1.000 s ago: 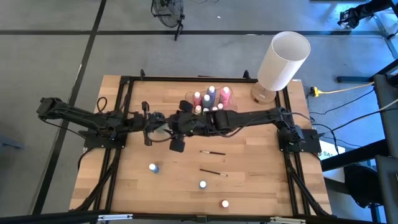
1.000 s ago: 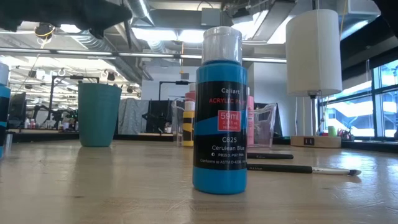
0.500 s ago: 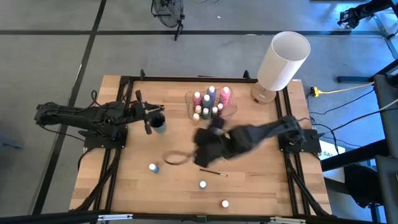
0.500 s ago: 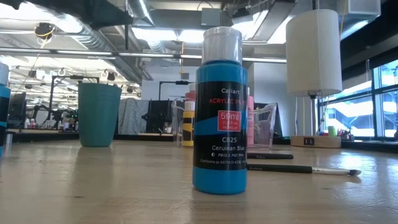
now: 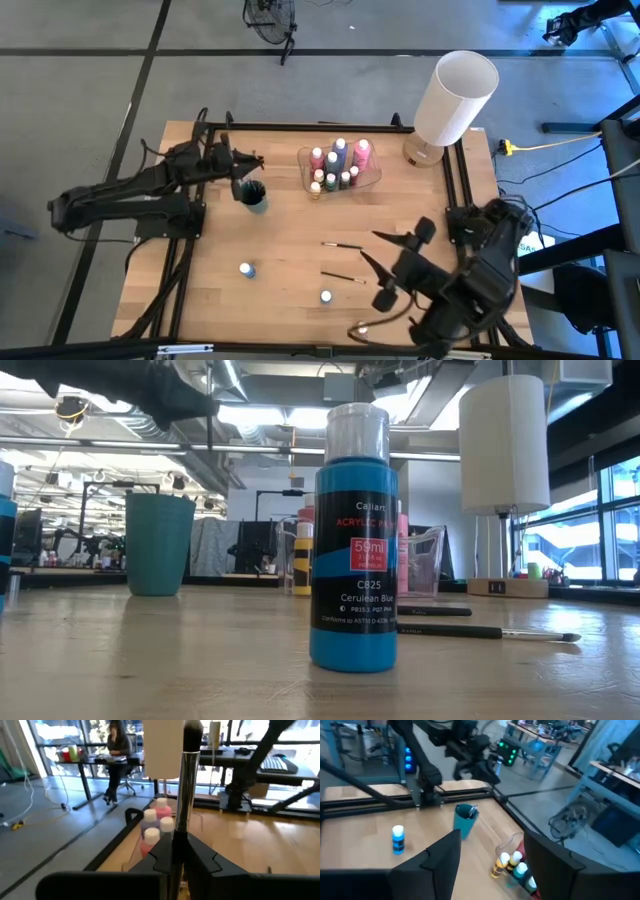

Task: Pick & Place Paint Supplies
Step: Put the black paint brush into the green cup

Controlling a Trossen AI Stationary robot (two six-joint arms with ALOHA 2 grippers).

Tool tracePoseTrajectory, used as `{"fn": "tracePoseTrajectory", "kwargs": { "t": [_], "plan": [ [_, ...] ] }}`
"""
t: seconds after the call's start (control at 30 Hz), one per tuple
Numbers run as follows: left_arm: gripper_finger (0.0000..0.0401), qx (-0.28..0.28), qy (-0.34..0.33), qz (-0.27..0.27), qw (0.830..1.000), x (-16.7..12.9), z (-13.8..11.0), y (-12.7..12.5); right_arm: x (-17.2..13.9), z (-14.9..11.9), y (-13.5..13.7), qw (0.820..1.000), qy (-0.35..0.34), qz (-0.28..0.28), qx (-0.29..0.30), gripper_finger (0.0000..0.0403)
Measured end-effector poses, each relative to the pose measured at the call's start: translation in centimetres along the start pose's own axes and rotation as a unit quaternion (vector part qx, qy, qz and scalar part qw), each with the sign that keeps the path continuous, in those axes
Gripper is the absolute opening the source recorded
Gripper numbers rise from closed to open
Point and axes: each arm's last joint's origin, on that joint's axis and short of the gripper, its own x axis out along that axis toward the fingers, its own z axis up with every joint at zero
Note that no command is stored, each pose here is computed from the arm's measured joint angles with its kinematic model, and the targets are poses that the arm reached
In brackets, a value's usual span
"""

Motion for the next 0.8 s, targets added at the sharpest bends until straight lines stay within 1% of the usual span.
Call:
{"fn": "tracePoseTrajectory", "kwargs": {
  "t": [0.13, 0.23, 0.37, 0.43, 0.47, 0.5, 0.57, 0.63, 0.67, 0.73, 0.77, 0.8],
  "plan": [
    [0.0021, -0.024, -0.011, 0.008, 1.000, 0.2, -1.1, 1.2, -0.2, 0.3, -0.5, 0.999, -0.011, -0.007, -0.031, 0.0218],
    [0.0021, -0.034, -0.018, 0.020, 0.999, 0.2, -1.3, 1.8, 0.6, 1.2, -1.9, 0.998, -0.013, -0.024, -0.065, 0.0217],
    [0.0021, -0.032, -0.055, 0.036, 0.997, 0.0, -0.6, 2.3, 2.8, 2.3, -4.0, 0.993, 0.002, -0.059, -0.102, 0.0217],
    [0.0021, -0.040, -0.067, 0.030, 0.996, 0.0, -0.4, 2.3, 4.1, 2.9, -4.8, 0.991, 0.011, -0.073, -0.109, 0.0217],
    [0.0021, -0.042, -0.068, 0.024, 0.996, 0.0, -0.4, 2.2, 4.8, 3.2, -5.1, 0.991, 0.022, -0.070, -0.113, 0.0217],
    [0.0021, -0.045, -0.066, 0.016, 0.997, 0.0, -0.4, 2.1, 5.5, 3.4, -5.2, 0.991, 0.035, -0.057, -0.117, 0.0217],
    [0.0021, -0.046, -0.053, 0.006, 0.997, 0.0, -0.7, 1.9, 6.9, 4.2, -5.1, 0.991, 0.052, -0.011, -0.121, 0.0217],
    [0.0021, -0.041, -0.051, 0.000, 0.998, 0.1, -0.7, 1.8, 8.2, 5.4, -4.7, 0.989, 0.043, 0.060, -0.126, 0.0213],
    [0.0021, -0.035, -0.051, -0.003, 0.998, 0.1, -0.7, 1.7, 8.6, 6.1, -4.5, 0.986, 0.028, 0.104, -0.128, 0.0210],
    [0.0022, -0.026, -0.052, -0.009, 0.998, 0.1, -0.7, 1.5, 9.4, 7.5, -4.3, 0.971, -0.012, 0.199, -0.135, 0.0203],
    [0.0022, -0.022, -0.054, -0.012, 0.998, 0.1, -0.6, 1.4, 9.5, 8.0, -4.4, 0.959, -0.030, 0.242, -0.146, 0.0199],
    [0.0022, -0.019, -0.057, -0.015, 0.998, 0.1, -0.6, 1.3, 9.6, 8.5, -4.6, 0.948, -0.047, 0.273, -0.159, 0.0195]
  ]
}}
